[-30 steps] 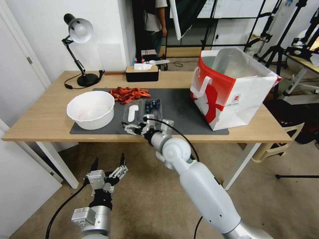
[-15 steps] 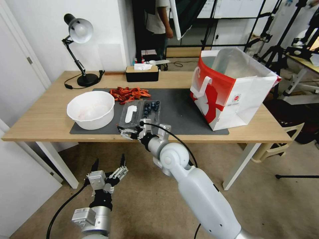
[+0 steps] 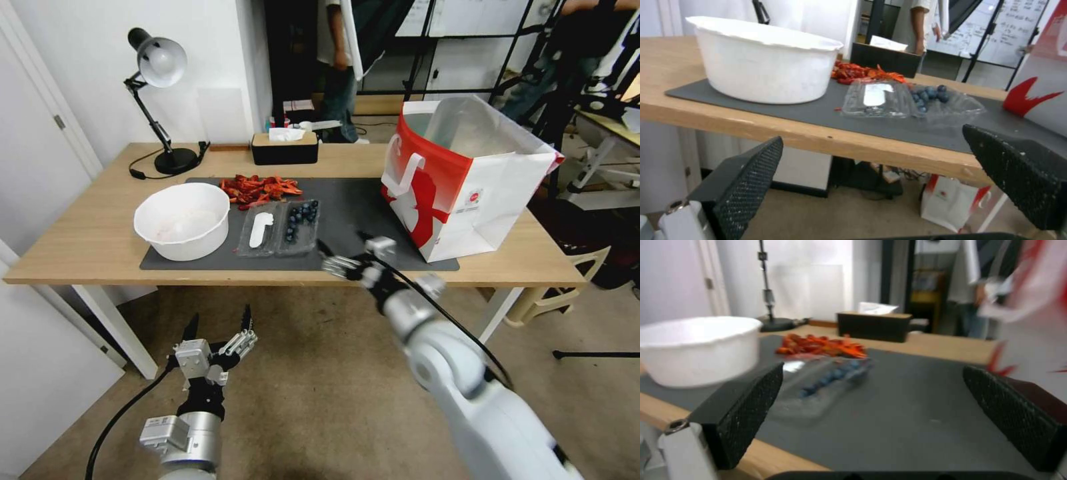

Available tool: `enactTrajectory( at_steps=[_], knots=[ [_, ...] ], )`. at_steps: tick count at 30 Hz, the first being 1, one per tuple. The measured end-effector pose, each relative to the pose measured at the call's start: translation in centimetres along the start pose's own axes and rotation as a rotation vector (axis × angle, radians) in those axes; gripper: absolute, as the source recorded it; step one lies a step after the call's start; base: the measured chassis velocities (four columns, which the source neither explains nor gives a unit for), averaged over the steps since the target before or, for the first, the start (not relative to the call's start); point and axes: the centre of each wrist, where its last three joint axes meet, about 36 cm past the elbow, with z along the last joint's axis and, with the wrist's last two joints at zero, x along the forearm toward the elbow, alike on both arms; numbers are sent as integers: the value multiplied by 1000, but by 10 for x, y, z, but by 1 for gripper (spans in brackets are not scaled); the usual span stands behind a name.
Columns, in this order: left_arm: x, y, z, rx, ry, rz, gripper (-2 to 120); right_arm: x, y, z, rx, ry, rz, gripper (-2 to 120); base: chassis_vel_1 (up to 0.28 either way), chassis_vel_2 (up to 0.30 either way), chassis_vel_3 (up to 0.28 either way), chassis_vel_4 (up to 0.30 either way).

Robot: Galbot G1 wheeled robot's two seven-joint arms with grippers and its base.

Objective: Close the takeout container lid, then place the container into the takeout bag.

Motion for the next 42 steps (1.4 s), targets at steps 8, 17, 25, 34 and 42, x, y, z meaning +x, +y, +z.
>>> enactTrajectory(
  at_steps=[8, 17, 25, 34, 42],
  knots=[
    [-3, -5, -3, 30, 13, 36, 100, 62, -14, 22, 141, -64, 136, 100, 0, 0, 0, 0],
    [-9, -6, -10, 178, 60, 35, 100, 82, -12, 54, 110, -68, 194, 100, 0, 0, 0, 0],
    [-49, -13, -30, 536, 130, -2, 100, 85, -9, 61, 107, -43, 171, 100, 0, 0, 0, 0],
    [-106, -18, -63, 896, 195, 67, 100, 85, -2, 65, 114, -27, 160, 100, 0, 0, 0, 0],
    [-148, -21, -61, 1012, 281, 69, 100, 85, 0, 67, 113, -12, 167, 100, 0, 0, 0, 0]
  ],
)
